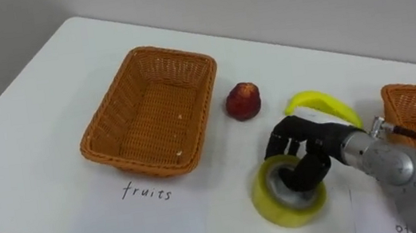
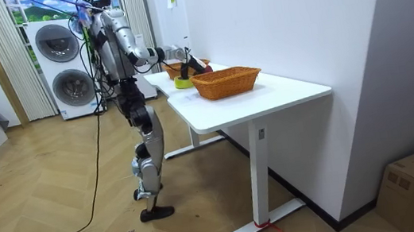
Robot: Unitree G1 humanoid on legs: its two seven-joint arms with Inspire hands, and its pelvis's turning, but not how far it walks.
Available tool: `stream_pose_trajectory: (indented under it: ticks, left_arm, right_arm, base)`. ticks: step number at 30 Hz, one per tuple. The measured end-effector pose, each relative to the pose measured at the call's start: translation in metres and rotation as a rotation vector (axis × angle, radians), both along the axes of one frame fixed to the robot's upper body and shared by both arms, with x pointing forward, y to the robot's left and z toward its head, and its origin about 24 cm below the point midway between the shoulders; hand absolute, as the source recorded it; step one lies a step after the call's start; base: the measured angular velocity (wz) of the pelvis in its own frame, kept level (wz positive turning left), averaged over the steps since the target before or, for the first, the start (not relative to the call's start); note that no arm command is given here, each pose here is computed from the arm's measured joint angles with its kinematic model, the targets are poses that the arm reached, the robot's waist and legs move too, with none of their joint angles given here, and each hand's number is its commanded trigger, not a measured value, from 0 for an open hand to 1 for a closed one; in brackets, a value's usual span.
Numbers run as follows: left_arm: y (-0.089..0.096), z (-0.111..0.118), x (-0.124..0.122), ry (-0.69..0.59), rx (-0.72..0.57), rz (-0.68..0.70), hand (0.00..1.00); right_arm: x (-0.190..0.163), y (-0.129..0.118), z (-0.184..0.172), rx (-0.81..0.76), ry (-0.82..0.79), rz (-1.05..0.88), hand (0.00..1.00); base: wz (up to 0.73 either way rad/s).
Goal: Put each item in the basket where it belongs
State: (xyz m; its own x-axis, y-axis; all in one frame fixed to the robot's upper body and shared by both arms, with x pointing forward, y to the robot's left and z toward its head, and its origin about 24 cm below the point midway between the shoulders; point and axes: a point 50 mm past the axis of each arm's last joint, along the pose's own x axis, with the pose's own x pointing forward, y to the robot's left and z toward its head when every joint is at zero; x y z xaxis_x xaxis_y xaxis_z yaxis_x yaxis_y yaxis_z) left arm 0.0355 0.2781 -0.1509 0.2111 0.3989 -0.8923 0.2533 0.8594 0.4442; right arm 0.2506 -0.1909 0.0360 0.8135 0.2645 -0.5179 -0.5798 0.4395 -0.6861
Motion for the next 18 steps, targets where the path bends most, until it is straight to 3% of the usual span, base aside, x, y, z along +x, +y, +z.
stream_pose_trajectory:
  ticks: [6, 18]
  left_arm:
    - [0.000, -0.001, -0.012, 0.018, -0.002, 0.025, 0.00]
    - [-0.007, -0.005, -0.037, 0.079, -0.026, 0.047, 0.00]
  right_arm:
    - [0.005, -0.018, 0.014, 0.041, -0.108, -0.091, 1.00]
    - [0.007, -0.032, 0.024, 0.120, -0.210, -0.193, 1.00]
  base:
    - [-0.08]
    - [-0.01]
